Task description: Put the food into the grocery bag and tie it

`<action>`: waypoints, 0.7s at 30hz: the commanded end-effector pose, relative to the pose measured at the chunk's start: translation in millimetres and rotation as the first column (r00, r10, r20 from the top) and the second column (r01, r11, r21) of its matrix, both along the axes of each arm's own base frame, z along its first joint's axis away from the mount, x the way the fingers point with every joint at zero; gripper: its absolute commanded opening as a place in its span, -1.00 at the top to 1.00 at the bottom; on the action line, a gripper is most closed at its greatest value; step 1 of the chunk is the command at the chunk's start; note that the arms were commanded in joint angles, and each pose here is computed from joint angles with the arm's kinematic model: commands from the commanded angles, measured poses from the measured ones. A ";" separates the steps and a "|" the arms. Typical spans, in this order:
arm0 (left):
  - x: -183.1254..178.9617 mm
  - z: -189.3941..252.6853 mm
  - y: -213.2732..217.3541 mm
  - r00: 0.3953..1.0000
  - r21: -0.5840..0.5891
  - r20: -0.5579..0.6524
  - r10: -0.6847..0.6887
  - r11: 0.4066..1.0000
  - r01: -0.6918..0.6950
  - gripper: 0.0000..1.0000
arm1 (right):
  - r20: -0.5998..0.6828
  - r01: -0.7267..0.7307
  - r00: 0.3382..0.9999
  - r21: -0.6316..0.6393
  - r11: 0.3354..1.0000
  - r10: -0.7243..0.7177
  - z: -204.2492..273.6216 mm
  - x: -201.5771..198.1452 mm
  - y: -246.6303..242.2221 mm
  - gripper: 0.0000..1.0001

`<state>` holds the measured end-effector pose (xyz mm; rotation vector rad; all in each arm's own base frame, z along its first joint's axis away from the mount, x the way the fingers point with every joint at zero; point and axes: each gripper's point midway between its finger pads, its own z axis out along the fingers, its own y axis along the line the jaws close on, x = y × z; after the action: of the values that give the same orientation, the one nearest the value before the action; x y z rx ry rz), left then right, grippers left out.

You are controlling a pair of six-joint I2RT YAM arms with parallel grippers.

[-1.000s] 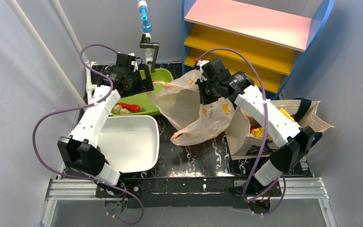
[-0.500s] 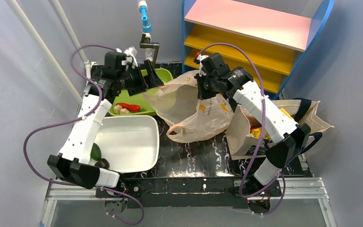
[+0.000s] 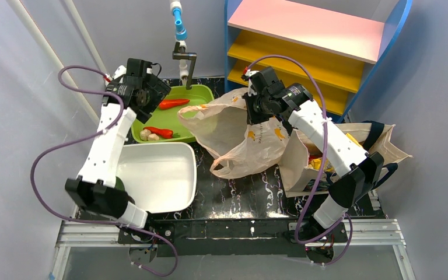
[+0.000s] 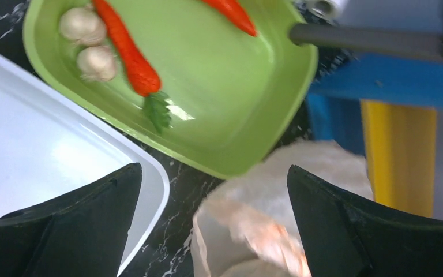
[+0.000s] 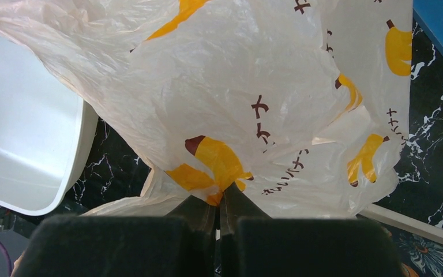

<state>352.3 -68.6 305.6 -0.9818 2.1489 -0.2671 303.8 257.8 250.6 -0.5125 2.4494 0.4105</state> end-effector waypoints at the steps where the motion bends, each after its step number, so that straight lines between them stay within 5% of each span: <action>1: 7.3 -42.9 30.5 0.956 -0.012 -0.173 0.239 0.970 -0.245 -0.95 | 0.013 0.026 1.000 -0.004 1.000 -0.026 10.2 -7.4 -13.4 0.97; 10: 33.8 -104.7 28.5 0.828 -0.005 -0.454 0.330 0.928 -0.373 -0.96 | 0.002 0.045 0.999 -0.028 0.999 -0.045 8.4 -10.6 -21.6 0.97; 21: 49.5 -174.4 34.9 0.752 0.034 -0.538 0.381 0.901 -0.432 -0.84 | 0.004 0.062 0.998 -0.041 0.997 -0.061 5.8 -15.2 -32.0 0.97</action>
<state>406.6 -43.5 140.7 -1.6642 2.3545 0.1124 293.8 235.4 247.3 -0.4844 2.4865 0.3382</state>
